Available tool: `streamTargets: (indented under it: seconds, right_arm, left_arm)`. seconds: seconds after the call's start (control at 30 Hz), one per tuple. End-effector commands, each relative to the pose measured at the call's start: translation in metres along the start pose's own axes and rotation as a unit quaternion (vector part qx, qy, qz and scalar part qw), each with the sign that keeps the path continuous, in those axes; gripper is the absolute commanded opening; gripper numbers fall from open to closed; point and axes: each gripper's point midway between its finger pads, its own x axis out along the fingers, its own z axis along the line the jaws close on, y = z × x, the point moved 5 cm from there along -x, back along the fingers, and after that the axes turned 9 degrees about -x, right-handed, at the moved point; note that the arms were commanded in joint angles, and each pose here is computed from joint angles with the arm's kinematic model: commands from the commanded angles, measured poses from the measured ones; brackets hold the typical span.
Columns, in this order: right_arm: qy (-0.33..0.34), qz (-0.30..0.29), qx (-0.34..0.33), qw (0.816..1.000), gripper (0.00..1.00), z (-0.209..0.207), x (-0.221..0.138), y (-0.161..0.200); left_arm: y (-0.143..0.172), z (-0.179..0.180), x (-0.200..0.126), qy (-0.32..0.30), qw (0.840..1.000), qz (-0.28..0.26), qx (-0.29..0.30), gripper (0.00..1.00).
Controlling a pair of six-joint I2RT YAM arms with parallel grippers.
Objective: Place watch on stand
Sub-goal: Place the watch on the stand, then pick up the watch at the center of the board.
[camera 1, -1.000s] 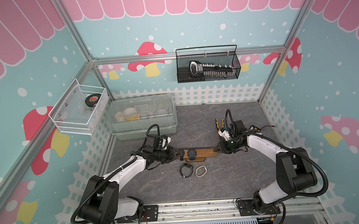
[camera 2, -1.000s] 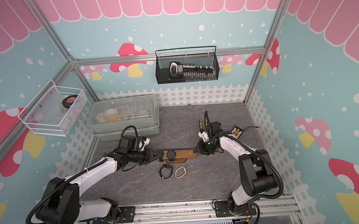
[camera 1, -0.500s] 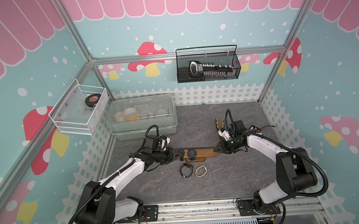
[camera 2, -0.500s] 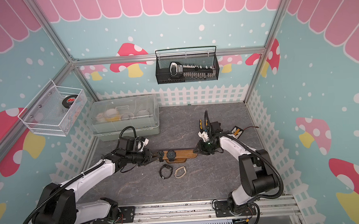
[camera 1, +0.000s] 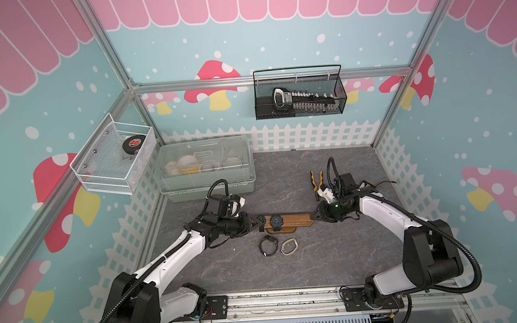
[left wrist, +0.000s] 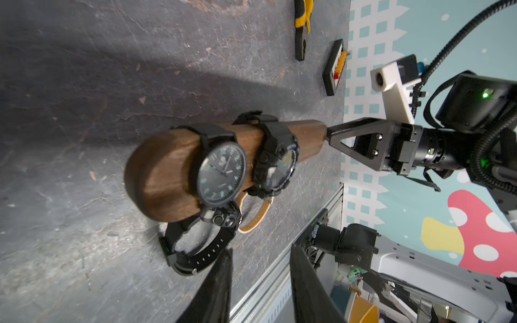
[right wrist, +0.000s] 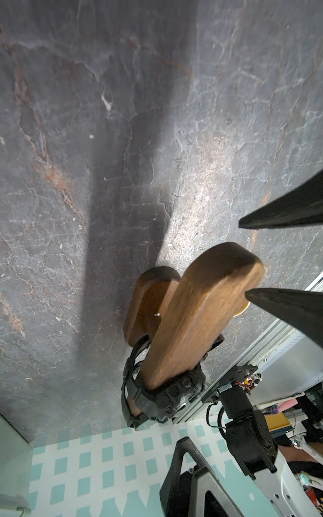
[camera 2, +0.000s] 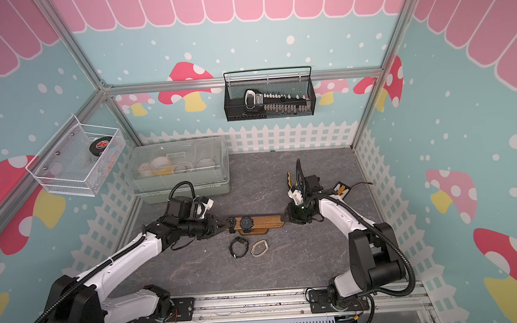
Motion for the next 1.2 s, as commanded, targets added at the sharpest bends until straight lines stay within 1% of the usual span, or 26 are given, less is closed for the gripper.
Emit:
streamTargets:
  seconds: [0.0,0.13,0.2,0.37,0.53,0.7,0.8,0.9,1.03,1.17]
  right_arm:
    - [0.006,0.000,-0.012,1.000,0.35,0.005,-0.008,0.007]
    - [0.024,-0.018,-0.014,0.999,0.35,0.007,-0.019,0.012]
    - [0.044,-0.029,-0.017,0.998,0.35,0.006,-0.025,0.018]
    - [0.082,-0.042,-0.038,0.995,0.34,0.011,-0.039,0.033]
    - [0.095,-0.034,-0.065,0.993,0.34,0.020,-0.042,0.043]
    - [0.094,-0.029,-0.076,0.992,0.34,0.023,-0.038,0.045]
    - [0.095,-0.028,-0.079,0.992,0.35,0.022,-0.038,0.046]
    - [0.095,-0.030,-0.082,0.992,0.34,0.022,-0.038,0.047]
    - [0.093,-0.031,-0.082,0.992,0.34,0.022,-0.038,0.047]
    - [0.092,-0.029,-0.084,0.992,0.35,0.023,-0.038,0.049]
  left_arm:
    - [0.012,-0.015,-0.001,-0.018,0.999,0.011,0.032,0.36]
    - [0.029,-0.022,0.002,-0.054,0.997,0.011,0.062,0.37]
    - [0.037,-0.019,0.002,-0.079,0.994,0.006,0.073,0.37]
    - [0.057,-0.008,0.010,-0.114,0.990,0.010,0.087,0.36]
    - [0.072,-0.003,0.024,-0.162,0.979,0.008,0.125,0.36]
    - [0.087,-0.001,0.050,-0.206,0.964,0.037,0.166,0.34]
    - [0.090,0.006,0.061,-0.247,0.950,0.043,0.185,0.31]
    - [0.088,0.009,0.071,-0.270,0.941,0.044,0.198,0.28]
    - [0.082,0.006,0.081,-0.282,0.935,0.040,0.212,0.25]
    - [0.078,0.008,0.087,-0.294,0.928,0.040,0.224,0.24]
